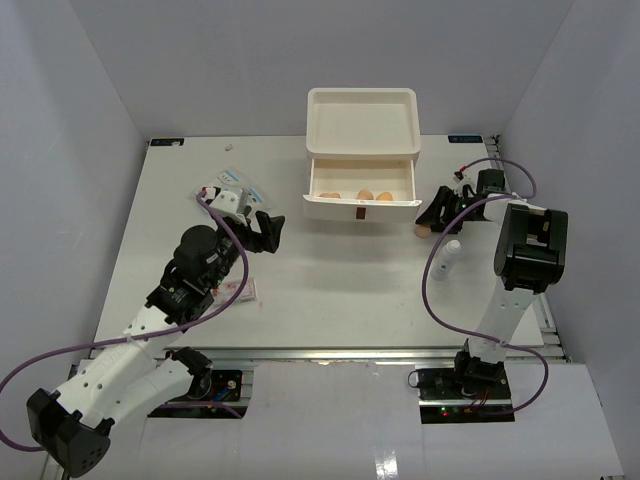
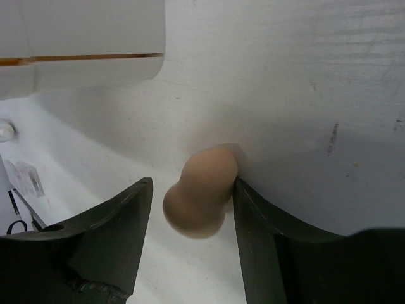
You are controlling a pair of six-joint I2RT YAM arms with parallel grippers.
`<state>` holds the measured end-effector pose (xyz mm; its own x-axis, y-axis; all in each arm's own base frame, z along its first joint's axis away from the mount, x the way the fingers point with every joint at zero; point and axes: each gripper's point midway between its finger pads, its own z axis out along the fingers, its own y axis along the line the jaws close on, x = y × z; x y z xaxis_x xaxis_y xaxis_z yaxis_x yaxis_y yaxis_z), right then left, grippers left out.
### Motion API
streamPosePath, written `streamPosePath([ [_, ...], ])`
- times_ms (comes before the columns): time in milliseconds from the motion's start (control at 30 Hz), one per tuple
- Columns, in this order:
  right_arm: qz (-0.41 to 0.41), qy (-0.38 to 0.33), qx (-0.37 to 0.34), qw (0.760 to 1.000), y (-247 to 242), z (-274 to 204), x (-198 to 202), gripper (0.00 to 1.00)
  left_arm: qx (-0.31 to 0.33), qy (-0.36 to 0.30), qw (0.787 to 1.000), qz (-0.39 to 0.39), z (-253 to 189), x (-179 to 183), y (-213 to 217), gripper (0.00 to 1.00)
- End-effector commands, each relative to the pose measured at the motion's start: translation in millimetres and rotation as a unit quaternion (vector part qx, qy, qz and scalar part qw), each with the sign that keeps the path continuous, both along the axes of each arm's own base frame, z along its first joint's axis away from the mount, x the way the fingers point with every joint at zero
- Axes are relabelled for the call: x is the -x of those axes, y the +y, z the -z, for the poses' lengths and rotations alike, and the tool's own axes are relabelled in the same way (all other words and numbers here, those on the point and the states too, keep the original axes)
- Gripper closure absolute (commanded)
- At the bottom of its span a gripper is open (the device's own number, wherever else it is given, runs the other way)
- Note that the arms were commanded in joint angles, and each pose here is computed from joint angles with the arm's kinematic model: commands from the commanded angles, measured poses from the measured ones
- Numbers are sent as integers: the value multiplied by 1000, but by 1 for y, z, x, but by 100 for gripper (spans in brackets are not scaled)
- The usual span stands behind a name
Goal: Organize the makeup
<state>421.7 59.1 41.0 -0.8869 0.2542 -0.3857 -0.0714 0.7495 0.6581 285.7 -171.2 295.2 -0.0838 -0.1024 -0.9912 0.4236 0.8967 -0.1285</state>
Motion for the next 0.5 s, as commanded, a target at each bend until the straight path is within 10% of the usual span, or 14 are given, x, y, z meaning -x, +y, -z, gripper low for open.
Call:
streamPosePath([
  [0, 10, 11, 7, 1000, -1, 13, -3, 42, -3, -5, 1000, 3, -1, -1, 0, 9],
  [467, 2, -32, 47, 998, -9, -10, 1, 88, -4, -6, 1000, -1, -1, -2, 2, 9],
])
